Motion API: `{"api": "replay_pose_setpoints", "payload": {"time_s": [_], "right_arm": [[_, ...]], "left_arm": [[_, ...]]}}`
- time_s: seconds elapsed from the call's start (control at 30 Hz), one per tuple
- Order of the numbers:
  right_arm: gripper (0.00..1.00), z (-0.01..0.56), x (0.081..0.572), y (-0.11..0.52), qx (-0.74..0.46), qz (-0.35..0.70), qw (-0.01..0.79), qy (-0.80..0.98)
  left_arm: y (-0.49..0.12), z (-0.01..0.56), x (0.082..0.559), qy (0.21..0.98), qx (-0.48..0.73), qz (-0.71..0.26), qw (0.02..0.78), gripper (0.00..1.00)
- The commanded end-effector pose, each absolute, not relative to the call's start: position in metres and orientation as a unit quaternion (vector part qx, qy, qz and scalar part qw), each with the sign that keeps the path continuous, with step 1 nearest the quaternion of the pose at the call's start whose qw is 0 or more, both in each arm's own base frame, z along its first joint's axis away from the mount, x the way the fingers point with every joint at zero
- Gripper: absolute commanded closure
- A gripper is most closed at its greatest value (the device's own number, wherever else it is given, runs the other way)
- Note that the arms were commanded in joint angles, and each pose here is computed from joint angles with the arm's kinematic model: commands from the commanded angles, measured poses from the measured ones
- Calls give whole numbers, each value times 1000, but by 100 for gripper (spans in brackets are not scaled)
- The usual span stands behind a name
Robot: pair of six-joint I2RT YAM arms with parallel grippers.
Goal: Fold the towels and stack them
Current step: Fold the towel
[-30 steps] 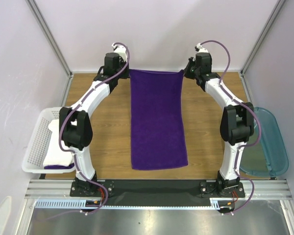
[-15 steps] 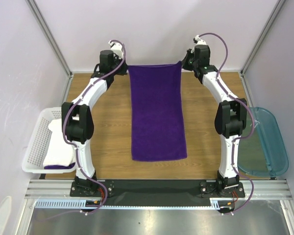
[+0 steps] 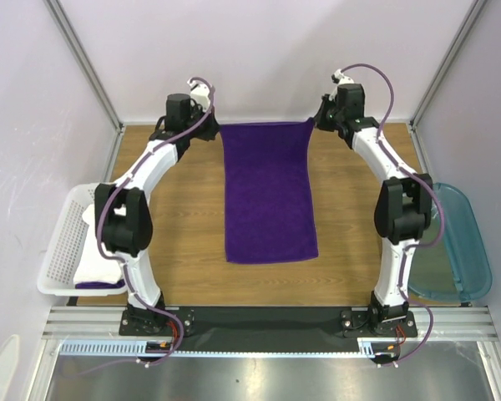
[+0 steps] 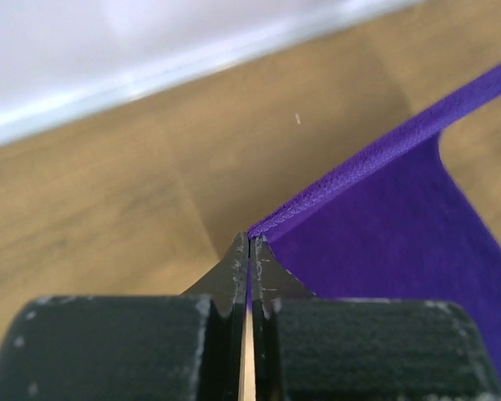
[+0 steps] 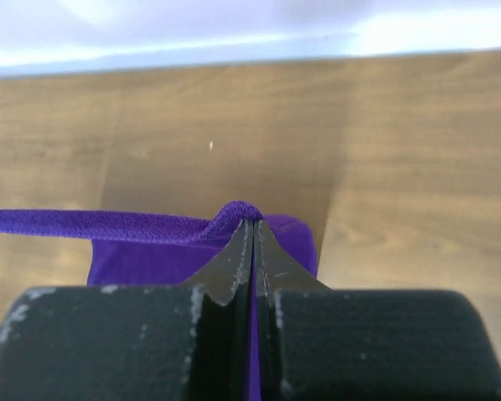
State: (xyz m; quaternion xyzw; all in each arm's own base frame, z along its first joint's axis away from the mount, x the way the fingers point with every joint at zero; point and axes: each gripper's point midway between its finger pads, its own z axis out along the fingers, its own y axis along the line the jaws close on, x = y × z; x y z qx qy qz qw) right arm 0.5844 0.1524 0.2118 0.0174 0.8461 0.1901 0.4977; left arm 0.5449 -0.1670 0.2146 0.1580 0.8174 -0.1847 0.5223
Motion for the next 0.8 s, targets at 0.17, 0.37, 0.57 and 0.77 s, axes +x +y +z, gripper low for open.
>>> {"api": "replay_pose_setpoints", "payload": {"time_s": [0.17,0.37,0.57,0.77], "right_arm": [[100,253,501,140,5,204,492,846],[100,213,432,138,24,225,418,880],[100,192,379,135,33,236,373,897],[100,176,343,134,38,238,332,912]], "left_arm": [[-162,235,452,817,205,-189,505,100],[-162,198,386,849,198,-208,443,100],[-163,155,332,873,257,-176,376,100],[-157,155,306,861,298,-157,381,99]]}}
